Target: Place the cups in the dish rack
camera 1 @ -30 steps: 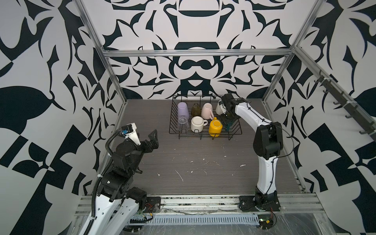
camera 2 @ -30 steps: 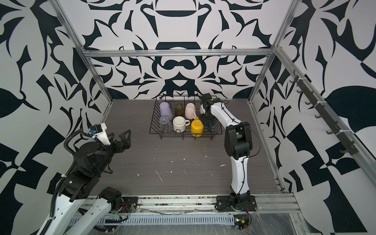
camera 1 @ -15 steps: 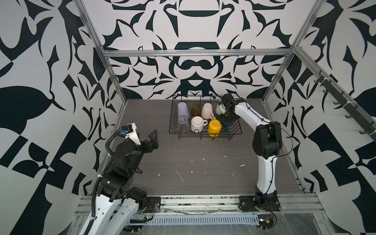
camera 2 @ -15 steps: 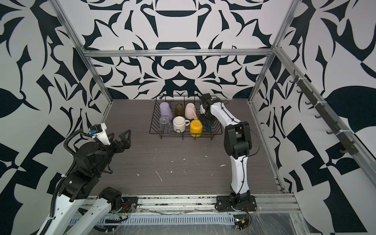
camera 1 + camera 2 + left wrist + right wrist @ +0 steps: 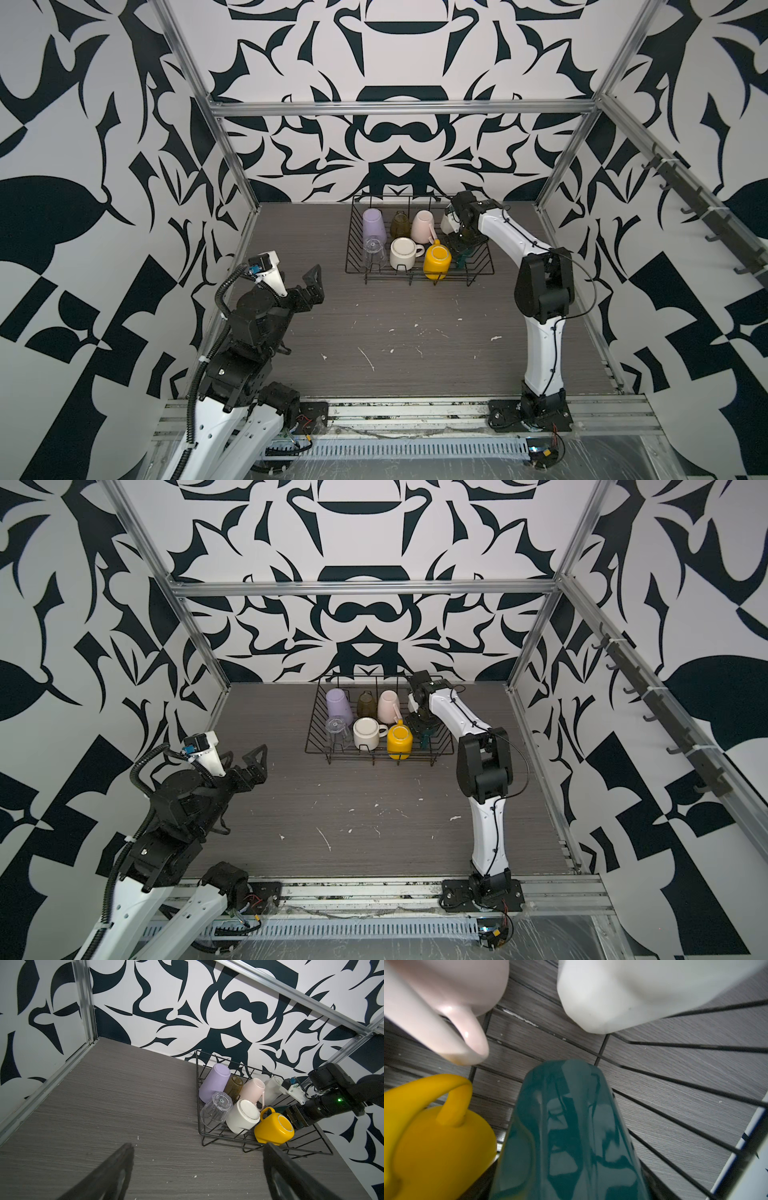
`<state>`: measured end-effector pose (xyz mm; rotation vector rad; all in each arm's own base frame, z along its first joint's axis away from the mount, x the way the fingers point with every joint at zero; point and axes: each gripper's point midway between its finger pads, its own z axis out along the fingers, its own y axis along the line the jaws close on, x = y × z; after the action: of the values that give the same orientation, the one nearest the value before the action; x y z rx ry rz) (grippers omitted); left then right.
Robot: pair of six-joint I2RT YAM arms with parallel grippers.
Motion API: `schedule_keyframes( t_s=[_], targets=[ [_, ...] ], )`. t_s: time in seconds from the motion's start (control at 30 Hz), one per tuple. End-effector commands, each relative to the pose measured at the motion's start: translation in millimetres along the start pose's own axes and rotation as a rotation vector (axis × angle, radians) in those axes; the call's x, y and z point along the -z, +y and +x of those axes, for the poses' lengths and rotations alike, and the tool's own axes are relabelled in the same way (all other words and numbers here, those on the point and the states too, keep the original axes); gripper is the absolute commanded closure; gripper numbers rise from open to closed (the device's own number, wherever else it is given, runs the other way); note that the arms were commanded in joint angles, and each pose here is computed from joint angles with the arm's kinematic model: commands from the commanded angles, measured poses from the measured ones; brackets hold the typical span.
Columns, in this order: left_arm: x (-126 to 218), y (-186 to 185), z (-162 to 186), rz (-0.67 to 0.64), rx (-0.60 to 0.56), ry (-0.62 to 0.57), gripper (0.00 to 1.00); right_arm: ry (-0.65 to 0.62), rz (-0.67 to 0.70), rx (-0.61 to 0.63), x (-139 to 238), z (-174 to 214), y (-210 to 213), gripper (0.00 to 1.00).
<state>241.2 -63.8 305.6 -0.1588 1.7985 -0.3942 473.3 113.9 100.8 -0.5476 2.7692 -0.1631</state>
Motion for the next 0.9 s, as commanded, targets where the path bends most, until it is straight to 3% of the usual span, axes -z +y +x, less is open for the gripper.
schedule_keyframes(
  t_s=[0.0,0.17,0.23,0.3,0.63,0.87],
  targets=[
    [0.4,2.5,2.0,-0.008,-0.011,0.003,0.01,-0.087,-0.008,-0.028,23.4,-22.0,-2.2,0.23],
    [2.7,2.8,1.1,-0.007,-0.011,-0.002,0.01,-0.077,-0.021,-0.03,19.9,-21.1,0.6,0.21],
    [3.2,3.5,1.7,-0.009,-0.011,-0.002,0.01,-0.075,-0.025,-0.029,19.1,-20.6,1.7,0.1],
    [3.6,3.8,2.5,-0.009,-0.012,0.0,0.01,-0.072,-0.024,-0.031,18.7,-19.6,1.1,0.08],
    [4.0,4.7,1.7,-0.014,-0.011,-0.004,0.01,-0.091,0.001,-0.033,28.3,-21.9,-3.9,0.07],
    [2.9,4.4,0.0,-0.016,-0.009,-0.01,0.01,-0.172,0.015,-0.052,58.3,-33.0,-10.7,0.06]
  ],
)
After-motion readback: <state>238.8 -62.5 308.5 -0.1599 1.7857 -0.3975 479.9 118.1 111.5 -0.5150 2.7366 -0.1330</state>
